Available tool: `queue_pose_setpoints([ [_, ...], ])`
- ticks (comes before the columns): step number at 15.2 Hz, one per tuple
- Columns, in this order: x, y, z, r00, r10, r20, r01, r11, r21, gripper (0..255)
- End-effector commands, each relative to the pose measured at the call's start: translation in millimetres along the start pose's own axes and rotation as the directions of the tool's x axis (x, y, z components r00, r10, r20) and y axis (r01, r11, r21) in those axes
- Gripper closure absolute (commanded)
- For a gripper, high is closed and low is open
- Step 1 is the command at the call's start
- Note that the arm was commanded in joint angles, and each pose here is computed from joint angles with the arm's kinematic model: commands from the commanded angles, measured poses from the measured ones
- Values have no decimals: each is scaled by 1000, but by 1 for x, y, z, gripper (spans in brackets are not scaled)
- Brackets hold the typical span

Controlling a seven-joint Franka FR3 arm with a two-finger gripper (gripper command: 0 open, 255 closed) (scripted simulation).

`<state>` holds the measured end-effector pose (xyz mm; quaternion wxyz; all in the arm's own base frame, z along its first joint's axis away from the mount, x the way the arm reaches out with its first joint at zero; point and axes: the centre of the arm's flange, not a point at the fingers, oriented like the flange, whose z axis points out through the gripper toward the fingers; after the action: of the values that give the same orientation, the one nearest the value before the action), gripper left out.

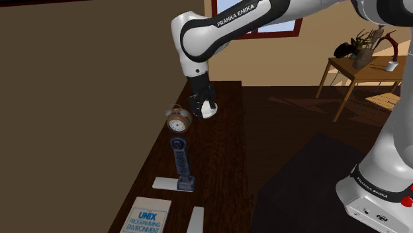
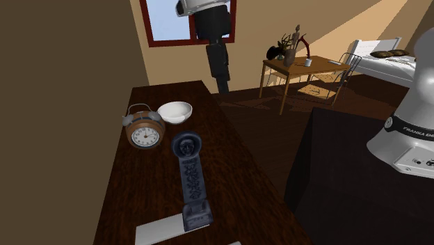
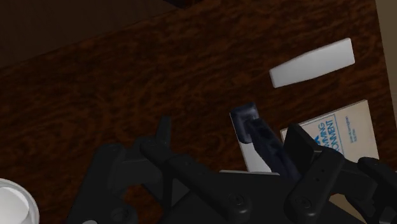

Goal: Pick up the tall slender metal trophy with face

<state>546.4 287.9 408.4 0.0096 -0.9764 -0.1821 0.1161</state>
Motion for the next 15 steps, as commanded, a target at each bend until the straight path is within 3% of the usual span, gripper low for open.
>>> queue_pose_setpoints([
  [1, 18, -17, 7, 1000, -29, 8, 29, 1000, -1, 0],
  [11, 109, -113, 46, 983, -174, 50, 175, 985, -6, 0],
  [15, 117, -118, 64, 982, -182, 52, 183, 983, -6, 0],
])
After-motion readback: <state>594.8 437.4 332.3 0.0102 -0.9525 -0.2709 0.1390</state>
